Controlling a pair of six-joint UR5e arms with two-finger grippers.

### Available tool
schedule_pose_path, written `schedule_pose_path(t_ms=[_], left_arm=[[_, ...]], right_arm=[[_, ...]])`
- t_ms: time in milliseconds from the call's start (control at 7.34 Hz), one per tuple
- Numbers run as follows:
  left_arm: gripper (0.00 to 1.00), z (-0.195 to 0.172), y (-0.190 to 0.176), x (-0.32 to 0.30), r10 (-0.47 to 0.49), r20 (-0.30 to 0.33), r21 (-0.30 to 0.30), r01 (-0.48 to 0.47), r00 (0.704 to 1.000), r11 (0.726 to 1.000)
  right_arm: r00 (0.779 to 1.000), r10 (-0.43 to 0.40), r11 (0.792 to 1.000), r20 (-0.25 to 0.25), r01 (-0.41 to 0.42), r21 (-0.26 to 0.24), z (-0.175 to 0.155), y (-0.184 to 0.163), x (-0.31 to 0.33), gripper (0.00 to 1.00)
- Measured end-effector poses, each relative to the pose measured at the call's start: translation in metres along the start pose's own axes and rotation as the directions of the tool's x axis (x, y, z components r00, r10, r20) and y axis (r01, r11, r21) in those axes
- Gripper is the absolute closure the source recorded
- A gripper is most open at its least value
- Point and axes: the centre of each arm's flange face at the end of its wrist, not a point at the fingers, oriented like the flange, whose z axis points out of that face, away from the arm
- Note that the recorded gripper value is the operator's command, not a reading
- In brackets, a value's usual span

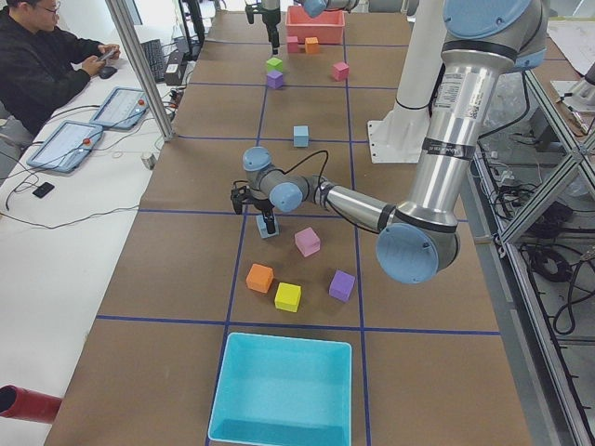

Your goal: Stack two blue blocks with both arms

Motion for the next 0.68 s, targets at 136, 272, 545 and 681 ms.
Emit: schedule_pose_path(t_ms=[136,272,545,681], left_arm=[[0.52,0.0012,0.0007,-0.0001,0.002,0.001,-0.002,-0.002,1.0,1.0],[0.53,0.0015,0.0009,0.0,0.005,0.002,-0.002,-0.005,1.0,1.0],[0.55,0.0017,0.0009,0.0006,0.012,0.002,0.0,-0.012,1.0,1.0],[0.54,-0.0018,0.0019,0.004,0.02,-0.007,0.005,-0.02,1.0,1.0]], right_arm=[[1.0,-0.001,1.0,0.0,0.001,0.0,0.0,0.0,-0.0001,0.0],[1.0,-0.001,1.0,0.0,0.001,0.0,0.0002,-0.0001,0.0,0.0],[1.0,-0.002,1.0,0.0,0.002,0.001,0.0002,-0.0004,-0.0001,0.0],[1.0,-0.001,1.0,0.0,0.001,0.002,-0.0008,-0.0005,0.0006,0.0]])
